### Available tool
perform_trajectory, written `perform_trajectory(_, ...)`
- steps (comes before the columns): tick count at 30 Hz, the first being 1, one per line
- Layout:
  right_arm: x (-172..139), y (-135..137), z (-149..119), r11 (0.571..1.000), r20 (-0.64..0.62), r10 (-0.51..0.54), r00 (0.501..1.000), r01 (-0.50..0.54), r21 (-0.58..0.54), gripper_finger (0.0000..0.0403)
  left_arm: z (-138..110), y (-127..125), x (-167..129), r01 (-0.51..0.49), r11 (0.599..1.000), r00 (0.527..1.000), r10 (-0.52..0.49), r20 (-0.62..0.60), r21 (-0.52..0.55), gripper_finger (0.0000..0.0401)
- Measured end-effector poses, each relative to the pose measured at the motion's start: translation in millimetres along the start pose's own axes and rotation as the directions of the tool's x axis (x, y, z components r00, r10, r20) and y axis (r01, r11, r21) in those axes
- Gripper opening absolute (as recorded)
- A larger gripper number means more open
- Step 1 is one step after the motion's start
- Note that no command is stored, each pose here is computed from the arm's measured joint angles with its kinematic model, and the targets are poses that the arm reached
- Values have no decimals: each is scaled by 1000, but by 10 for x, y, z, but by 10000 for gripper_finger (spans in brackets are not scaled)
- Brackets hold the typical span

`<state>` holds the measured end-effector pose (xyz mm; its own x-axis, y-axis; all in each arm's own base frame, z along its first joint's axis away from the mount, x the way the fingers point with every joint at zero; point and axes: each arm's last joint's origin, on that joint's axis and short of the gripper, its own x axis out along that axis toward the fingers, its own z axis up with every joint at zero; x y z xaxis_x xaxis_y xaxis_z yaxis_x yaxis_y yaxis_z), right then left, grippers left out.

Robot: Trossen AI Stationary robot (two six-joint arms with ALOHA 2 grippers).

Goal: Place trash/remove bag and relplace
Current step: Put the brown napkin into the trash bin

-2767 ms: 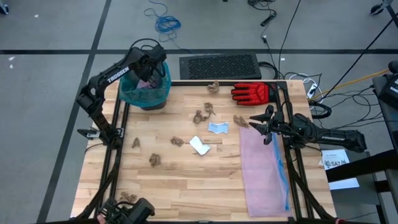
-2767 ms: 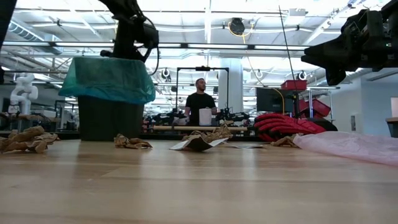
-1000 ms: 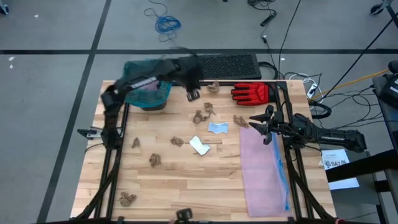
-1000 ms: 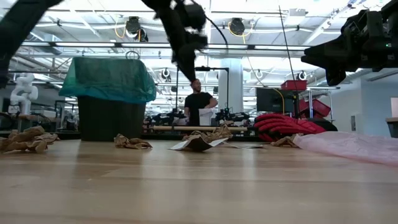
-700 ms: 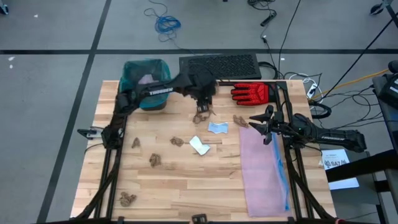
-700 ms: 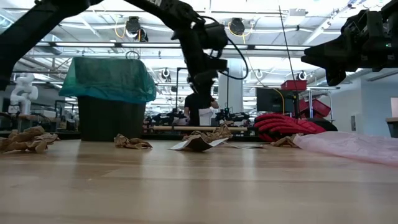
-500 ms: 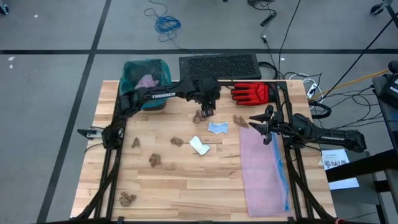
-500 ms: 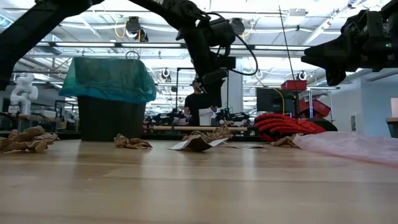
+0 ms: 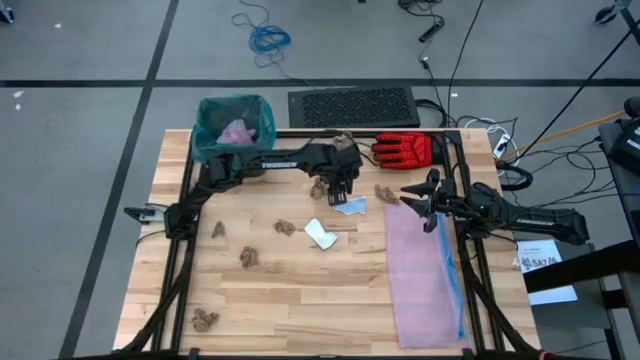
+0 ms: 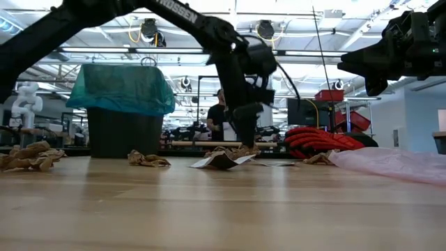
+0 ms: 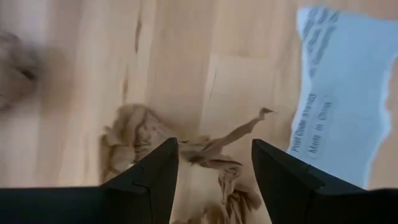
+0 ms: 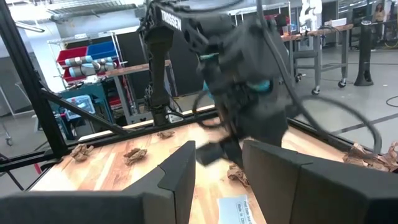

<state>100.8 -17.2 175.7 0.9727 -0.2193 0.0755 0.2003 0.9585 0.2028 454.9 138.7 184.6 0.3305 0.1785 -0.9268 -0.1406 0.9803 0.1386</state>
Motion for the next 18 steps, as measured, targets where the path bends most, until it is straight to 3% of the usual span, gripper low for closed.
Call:
perform_trajectory(5, 0, -1, -4, 1000, -5, -1, 1000, 1, 2, 128, 1, -48, 64, -36, 999, 999, 36, -14, 12, 160)
perform_trajectory(11, 0, -1, -6, 1000, -6, -2, 1000, 2, 1, 128, 78, -111, -240, -49, 998, 997, 47, 62, 32, 19)
perform_trajectory(18, 0, -1, -7, 1000, -7, -1, 1000, 1, 1, 128, 104, -102, -801, -118, 992, 982, 111, 150, 39, 4)
